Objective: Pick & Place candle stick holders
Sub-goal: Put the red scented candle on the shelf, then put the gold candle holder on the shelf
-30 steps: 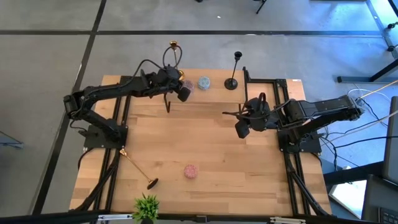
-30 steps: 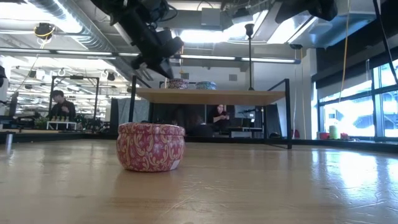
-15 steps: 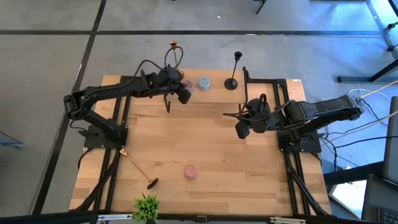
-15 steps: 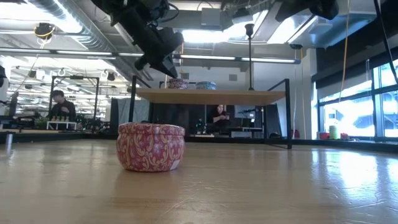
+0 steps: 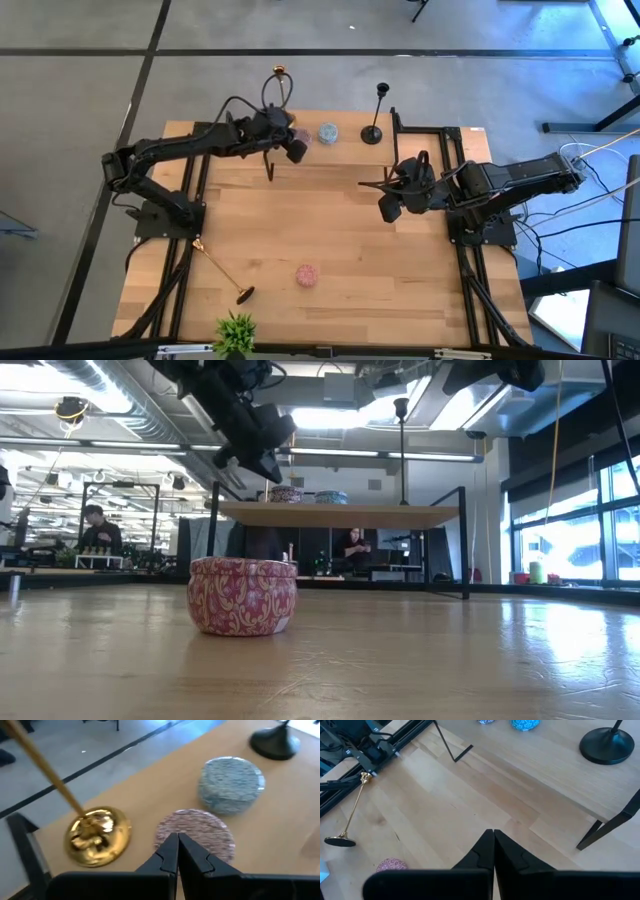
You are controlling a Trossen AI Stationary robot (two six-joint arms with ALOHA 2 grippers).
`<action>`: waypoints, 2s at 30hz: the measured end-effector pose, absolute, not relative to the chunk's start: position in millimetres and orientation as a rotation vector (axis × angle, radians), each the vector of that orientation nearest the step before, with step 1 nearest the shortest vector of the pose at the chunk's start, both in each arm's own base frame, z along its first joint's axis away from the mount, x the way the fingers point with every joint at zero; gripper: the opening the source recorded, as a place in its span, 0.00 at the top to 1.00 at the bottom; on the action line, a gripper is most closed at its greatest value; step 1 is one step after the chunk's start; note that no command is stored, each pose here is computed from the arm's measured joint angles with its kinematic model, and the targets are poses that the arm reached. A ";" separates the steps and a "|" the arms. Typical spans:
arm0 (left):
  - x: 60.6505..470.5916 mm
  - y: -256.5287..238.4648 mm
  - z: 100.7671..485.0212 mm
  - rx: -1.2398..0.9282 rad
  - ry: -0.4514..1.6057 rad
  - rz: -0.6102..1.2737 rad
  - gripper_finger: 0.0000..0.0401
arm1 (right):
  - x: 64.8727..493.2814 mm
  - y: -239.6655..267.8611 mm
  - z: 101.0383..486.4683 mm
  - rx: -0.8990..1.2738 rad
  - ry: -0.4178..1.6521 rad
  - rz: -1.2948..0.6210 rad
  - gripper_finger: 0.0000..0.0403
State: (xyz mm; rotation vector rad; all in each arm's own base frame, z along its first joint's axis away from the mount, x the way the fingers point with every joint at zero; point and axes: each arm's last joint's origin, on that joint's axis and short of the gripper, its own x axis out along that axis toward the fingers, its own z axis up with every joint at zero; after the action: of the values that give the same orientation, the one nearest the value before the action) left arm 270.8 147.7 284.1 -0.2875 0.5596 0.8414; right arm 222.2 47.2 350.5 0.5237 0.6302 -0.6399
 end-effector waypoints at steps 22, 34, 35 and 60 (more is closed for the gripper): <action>280.9 154.2 259.7 -0.317 0.659 0.813 1.00 | 221.8 46.5 350.6 0.502 0.628 -0.647 0.99; 263.9 144.7 288.1 -0.269 0.579 0.885 1.00 | 221.7 46.5 350.5 0.504 0.629 -0.649 0.99; 261.6 143.5 290.7 -0.268 0.575 0.885 1.00 | 221.9 46.5 350.6 0.505 0.627 -0.648 0.99; 237.2 34.3 349.8 -0.585 0.376 0.389 1.00 | 223.3 73.2 353.2 0.549 0.751 -0.298 0.99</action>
State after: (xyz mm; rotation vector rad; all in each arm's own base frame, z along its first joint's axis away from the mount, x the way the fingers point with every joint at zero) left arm 237.2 34.3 349.8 -0.5845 0.3762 0.3889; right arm 223.3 73.2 353.2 0.5486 0.7510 -0.2976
